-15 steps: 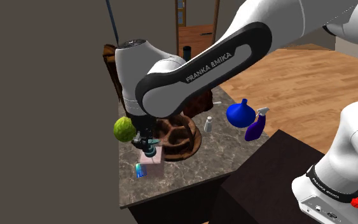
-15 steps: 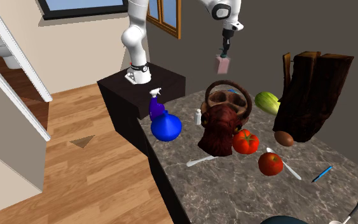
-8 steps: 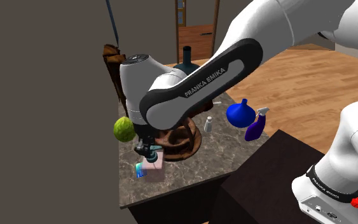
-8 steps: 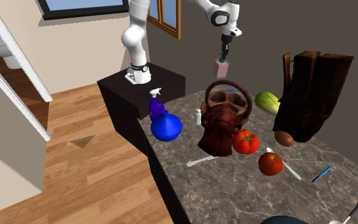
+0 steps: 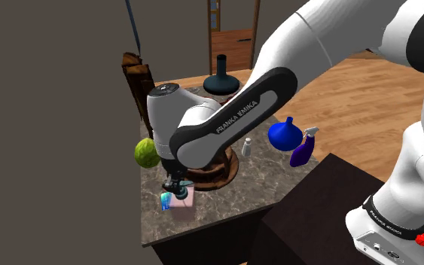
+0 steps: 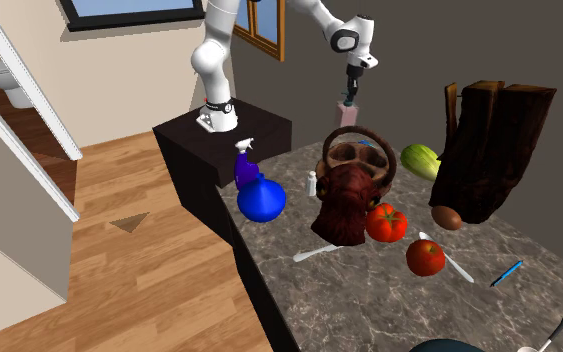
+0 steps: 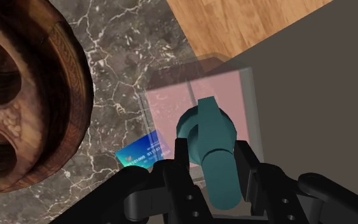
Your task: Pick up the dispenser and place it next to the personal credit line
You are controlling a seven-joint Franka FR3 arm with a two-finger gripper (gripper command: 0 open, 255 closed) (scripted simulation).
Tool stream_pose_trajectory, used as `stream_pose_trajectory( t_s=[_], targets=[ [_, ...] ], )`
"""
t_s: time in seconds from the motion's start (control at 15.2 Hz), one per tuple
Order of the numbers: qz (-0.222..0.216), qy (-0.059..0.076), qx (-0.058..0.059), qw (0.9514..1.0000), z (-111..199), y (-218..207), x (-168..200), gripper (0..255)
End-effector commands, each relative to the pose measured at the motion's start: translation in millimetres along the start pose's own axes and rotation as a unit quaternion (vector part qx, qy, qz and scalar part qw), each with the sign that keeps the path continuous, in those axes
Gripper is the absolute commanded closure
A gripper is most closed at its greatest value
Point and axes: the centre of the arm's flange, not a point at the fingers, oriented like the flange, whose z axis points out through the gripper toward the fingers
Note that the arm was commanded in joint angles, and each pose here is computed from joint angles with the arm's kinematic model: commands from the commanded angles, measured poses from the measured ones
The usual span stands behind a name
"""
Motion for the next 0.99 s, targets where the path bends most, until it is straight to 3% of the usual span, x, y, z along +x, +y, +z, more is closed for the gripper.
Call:
stream_pose_trajectory(
  t_s=[0.0, 0.66, 0.92],
  targets=[
    [0.000, 0.000, 0.000, 1.0000, 11, 1, 0, 255],
    [0.000, 0.000, 0.000, 1.0000, 63, 4, -1, 255],
    [0.000, 0.000, 0.000, 1.0000, 66, 4, -1, 255]
  ],
)
